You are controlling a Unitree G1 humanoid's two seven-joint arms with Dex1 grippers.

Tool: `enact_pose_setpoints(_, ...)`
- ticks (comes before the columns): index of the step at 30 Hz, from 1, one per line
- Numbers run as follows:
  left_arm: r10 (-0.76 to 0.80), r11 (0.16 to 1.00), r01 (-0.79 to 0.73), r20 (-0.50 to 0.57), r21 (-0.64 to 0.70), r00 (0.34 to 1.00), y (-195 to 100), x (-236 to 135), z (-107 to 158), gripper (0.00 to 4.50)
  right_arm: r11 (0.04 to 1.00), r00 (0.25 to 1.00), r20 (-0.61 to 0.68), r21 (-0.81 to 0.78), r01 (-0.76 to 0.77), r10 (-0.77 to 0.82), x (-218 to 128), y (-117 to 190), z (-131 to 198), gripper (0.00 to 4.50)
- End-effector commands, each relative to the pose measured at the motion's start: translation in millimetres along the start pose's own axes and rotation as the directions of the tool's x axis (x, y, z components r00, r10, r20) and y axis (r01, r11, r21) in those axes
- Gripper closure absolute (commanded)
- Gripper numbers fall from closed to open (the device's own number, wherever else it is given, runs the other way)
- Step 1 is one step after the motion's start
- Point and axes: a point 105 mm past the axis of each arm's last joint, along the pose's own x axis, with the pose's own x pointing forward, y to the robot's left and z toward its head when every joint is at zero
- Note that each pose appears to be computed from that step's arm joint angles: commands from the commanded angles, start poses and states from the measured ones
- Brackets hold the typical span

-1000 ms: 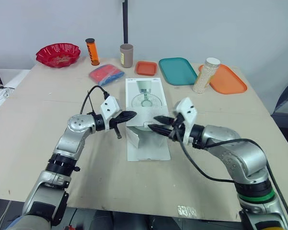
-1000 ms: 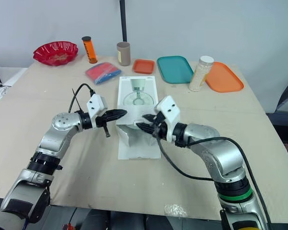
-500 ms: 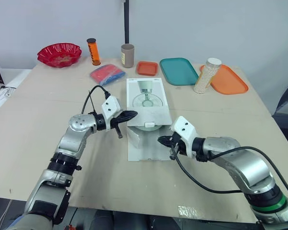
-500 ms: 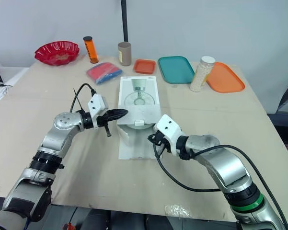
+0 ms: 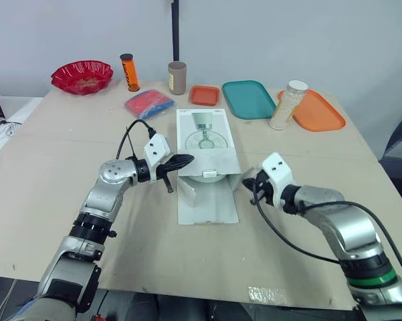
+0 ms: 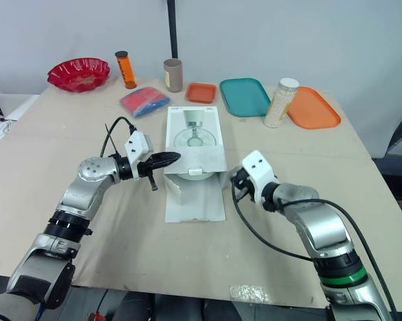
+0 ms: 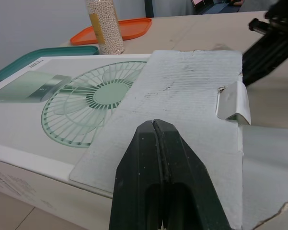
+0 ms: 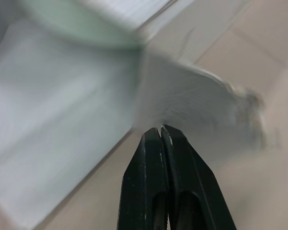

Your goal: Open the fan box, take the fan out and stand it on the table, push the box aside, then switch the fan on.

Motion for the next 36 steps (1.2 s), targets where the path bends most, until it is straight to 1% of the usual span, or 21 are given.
enact_pose_setpoints(1,-0.001,1.0,0.001,-0.017,0.01,1.0,-2.0,-0.2,-3.1,4.5,0.995,0.993,0.065,-0.001,0.103,-0.103,5.5,-19.2,16.6,4.46)
enact_pose_setpoints(4,0.0,1.0,0.0,-0.017,0.012,1.0,-2.4,-0.1,-3.3,4.5,0.994,0.99,0.081,0.019,0.111,-0.112,10.6,-18.9,21.0,4.46)
enact_pose_setpoints(7,0.005,1.0,-0.005,-0.017,0.013,1.0,-1.7,-0.2,-3.4,4.5,0.999,0.99,0.141,0.036,0.018,-0.023,11.2,-1.2,32.6,4.46)
enact_pose_setpoints(13,0.01,1.0,-0.009,-0.018,0.014,1.0,-0.8,0.6,-4.1,4.5,0.999,0.98,0.195,0.038,-0.032,0.024,12.1,11.2,43.1,4.46)
enact_pose_setpoints(20,0.014,1.0,-0.013,-0.021,0.022,1.0,-0.2,0.9,-4.6,4.5,0.999,0.99,0.134,0.001,-0.039,0.039,4.4,9.2,27.8,4.46)
enact_pose_setpoints(23,0.017,1.0,-0.016,-0.023,0.022,1.0,2.0,-0.3,-4.7,4.5,0.999,0.991,0.126,-0.012,-0.04,0.041,1.1,7.5,26.6,4.46)
enact_pose_setpoints(25,0.022,0.999,-0.022,-0.025,0.027,0.999,3.7,-1.0,-4.4,4.5,0.998,0.992,0.112,-0.028,-0.062,0.065,-5.3,8.2,24.6,4.46)
enact_pose_setpoints(27,0.025,0.999,-0.024,-0.023,0.032,0.999,4.1,-1.8,-2.8,4.5,0.99,0.985,0.109,-0.042,-0.131,0.135,-13.8,15.8,24.1,4.46)
enact_pose_setpoints(31,0.029,0.999,-0.028,-0.023,0.036,0.999,5.0,-3.2,-2.4,4.5,0.974,0.969,0.097,-0.057,-0.221,0.225,-20.9,26.2,21.8,4.46)
enact_pose_setpoints(34,0.035,0.999,-0.035,-0.02,0.042,0.999,6.9,-3.8,-1.0,4.5,0.969,0.962,0.116,-0.045,-0.243,0.247,-22.1,27.6,26.8,4.46)
enact_pose_setpoints(36,0.038,0.998,-0.037,-0.019,0.048,0.999,8.4,-4.0,0.5,4.5,0.96,0.948,0.155,-0.044,-0.276,0.279,-24.7,30.9,35.1,4.46)
